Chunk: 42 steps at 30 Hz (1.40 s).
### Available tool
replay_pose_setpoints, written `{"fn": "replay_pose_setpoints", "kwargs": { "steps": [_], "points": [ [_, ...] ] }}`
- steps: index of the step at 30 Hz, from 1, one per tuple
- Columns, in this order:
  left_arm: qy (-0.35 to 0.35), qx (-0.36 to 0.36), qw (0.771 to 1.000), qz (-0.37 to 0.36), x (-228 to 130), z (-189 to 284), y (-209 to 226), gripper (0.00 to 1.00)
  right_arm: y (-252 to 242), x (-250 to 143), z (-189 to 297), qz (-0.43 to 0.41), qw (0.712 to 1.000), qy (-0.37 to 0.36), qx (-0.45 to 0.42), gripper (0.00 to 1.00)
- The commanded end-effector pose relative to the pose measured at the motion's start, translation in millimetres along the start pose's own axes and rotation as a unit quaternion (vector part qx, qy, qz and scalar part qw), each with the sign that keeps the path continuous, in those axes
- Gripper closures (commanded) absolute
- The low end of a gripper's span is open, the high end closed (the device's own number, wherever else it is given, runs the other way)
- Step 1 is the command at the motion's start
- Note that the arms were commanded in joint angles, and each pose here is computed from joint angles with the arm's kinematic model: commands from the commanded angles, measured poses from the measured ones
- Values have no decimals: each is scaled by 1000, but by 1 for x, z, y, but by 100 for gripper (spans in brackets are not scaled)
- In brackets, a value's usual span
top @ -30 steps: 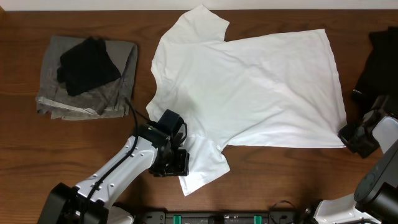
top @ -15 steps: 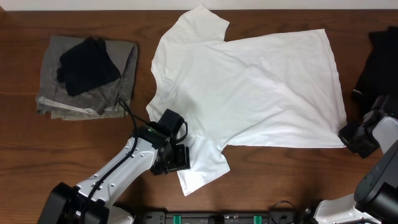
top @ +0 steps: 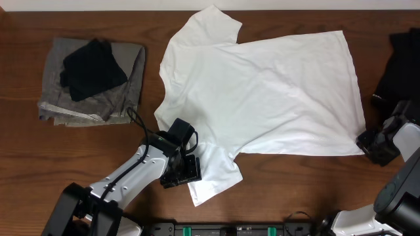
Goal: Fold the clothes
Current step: 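Move the left gripper down to the lower left hem and grasp it, then lift the hem with both grippers and fold it up toward the shoulders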
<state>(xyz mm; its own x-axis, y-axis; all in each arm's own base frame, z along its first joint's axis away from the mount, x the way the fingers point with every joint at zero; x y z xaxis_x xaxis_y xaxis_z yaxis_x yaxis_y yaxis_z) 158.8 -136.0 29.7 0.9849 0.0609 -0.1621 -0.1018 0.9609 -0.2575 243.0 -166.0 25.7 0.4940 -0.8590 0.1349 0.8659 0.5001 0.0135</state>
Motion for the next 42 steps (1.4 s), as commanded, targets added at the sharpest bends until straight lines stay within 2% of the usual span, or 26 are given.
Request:
{"fn": "replay_pose_setpoints", "kwargs": {
  "steps": [1,4,6,10,12,14,26,33,42],
  "points": [
    [9,3,1000,6,-2,-5,1,33,-3,-5,-5,-6,1000,10,-1,82],
    [9,2,1000,6,-2,-5,1,35,-3,-5,-5,-6,1000,10,0,95],
    [9,2,1000,6,-2,-5,1,43,-3,-5,-5,-6,1000,10,0,99],
    [13,2,1000,7,-3,-4,1,76,-3,-5,-5,-4,1000,8,0,99],
    [15,2,1000,7,-4,-4,1,87,-3,-4,-5,-4,1000,8,0,99],
    [18,4,1000,8,-5,-4,2,93,-2,-4,-5,-4,1000,8,1,99],
    [-7,-10,1000,-15,1,18,-9,94,7,9,22,-4,1000,21,6,99],
    [-4,-7,999,-42,10,57,-18,94,14,17,47,-3,999,35,9,99],
    [-62,-33,996,-57,43,108,-31,94,38,23,65,17,999,26,40,99]
  ]
}}
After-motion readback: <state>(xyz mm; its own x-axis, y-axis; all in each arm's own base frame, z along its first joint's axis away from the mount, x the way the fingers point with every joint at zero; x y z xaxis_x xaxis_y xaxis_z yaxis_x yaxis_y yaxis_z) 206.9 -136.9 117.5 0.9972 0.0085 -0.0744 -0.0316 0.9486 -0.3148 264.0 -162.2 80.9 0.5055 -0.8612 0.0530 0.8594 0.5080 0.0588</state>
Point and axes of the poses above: each gripper's point midway between its finger pads, its own z axis back along the fingers, its own y axis along the line the jaws close on, x = y × z, the point moved 3 cm from there along z, back along the fingers, and after that the axes turned 4 degrees about -z, right-handed, at the moved point
